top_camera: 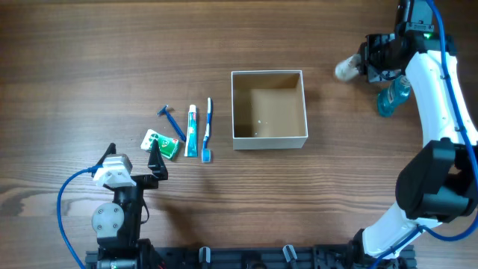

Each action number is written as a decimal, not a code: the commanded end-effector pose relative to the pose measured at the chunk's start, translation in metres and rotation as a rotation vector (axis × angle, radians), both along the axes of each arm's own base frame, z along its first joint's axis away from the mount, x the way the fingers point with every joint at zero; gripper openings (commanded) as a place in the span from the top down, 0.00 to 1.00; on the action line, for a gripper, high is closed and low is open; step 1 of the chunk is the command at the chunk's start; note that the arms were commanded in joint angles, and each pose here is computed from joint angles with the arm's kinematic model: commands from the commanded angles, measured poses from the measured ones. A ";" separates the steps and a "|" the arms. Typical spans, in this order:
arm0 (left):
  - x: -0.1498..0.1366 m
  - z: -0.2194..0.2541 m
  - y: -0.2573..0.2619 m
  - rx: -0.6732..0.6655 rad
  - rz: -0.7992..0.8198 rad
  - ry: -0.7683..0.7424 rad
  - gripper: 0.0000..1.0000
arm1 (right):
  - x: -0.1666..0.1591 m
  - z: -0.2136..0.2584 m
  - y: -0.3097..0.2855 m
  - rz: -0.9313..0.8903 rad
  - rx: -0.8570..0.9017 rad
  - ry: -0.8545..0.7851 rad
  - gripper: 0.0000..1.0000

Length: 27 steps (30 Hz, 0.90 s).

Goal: Pack container
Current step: 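Lower the right gripper and close it on the Pantene tube, then lift the Pantene tube and carry it over the white box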

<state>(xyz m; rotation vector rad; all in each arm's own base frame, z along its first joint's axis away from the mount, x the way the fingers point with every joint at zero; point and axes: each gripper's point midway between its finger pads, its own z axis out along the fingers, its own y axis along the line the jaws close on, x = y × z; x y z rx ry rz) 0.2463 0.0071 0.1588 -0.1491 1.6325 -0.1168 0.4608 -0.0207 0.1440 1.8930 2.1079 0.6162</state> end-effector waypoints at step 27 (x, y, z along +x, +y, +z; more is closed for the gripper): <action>0.000 -0.002 0.001 -0.016 0.009 0.008 0.00 | -0.009 0.172 0.053 0.308 0.105 -0.533 0.96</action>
